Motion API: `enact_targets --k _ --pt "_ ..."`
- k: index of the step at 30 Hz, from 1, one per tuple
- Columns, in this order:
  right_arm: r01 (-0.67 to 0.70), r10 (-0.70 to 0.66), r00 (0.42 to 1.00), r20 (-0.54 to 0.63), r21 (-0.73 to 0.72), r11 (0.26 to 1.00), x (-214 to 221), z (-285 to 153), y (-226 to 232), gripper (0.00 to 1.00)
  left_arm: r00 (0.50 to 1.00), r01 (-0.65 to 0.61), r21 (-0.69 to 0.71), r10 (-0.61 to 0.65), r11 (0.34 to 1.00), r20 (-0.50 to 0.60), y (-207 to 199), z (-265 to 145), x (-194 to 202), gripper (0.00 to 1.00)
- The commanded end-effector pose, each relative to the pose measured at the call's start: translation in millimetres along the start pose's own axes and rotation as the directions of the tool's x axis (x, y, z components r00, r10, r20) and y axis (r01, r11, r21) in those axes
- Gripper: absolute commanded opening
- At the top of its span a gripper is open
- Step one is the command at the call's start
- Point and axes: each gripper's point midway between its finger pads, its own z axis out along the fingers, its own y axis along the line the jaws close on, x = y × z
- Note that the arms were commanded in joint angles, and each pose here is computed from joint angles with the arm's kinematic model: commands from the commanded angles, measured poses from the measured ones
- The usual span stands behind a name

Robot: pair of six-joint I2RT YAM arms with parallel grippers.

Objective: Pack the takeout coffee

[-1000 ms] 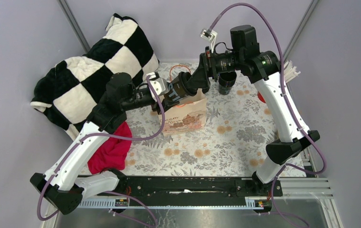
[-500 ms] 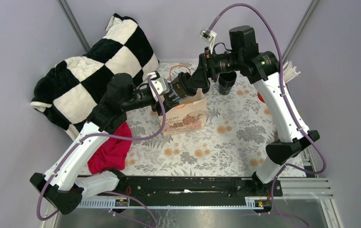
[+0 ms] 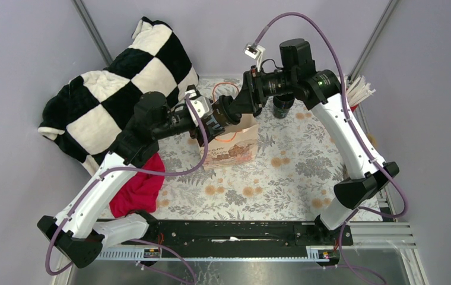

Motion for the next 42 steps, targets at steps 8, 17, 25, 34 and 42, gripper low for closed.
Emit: enact_targets --k 8,17,25,34,42 --pt "0.042 -0.058 0.994 0.090 0.163 0.986 -15 -17 -9 0.54 0.994 0.021 -0.203 0.002 0.979 0.113 21 -43 -48 0.99" --pt "0.098 -0.163 0.966 0.200 0.302 0.948 -37 -37 -13 0.53 0.848 0.529 -0.511 -0.431 0.677 0.308 64 -100 -65 0.99" --pt "0.202 -0.329 0.924 0.194 0.484 0.852 -43 -70 -20 0.55 0.482 0.586 -0.725 -0.875 0.362 -0.046 53 -59 18 0.79" --pt "0.239 -0.395 0.903 0.169 0.566 0.789 -27 -93 -19 0.55 0.274 0.502 -0.821 -0.950 0.273 -0.148 43 -39 68 0.82" --pt "0.283 -0.424 0.897 0.123 0.576 0.767 -15 -99 -19 0.55 0.212 0.425 -0.883 -0.970 0.201 -0.119 44 -38 99 0.70"
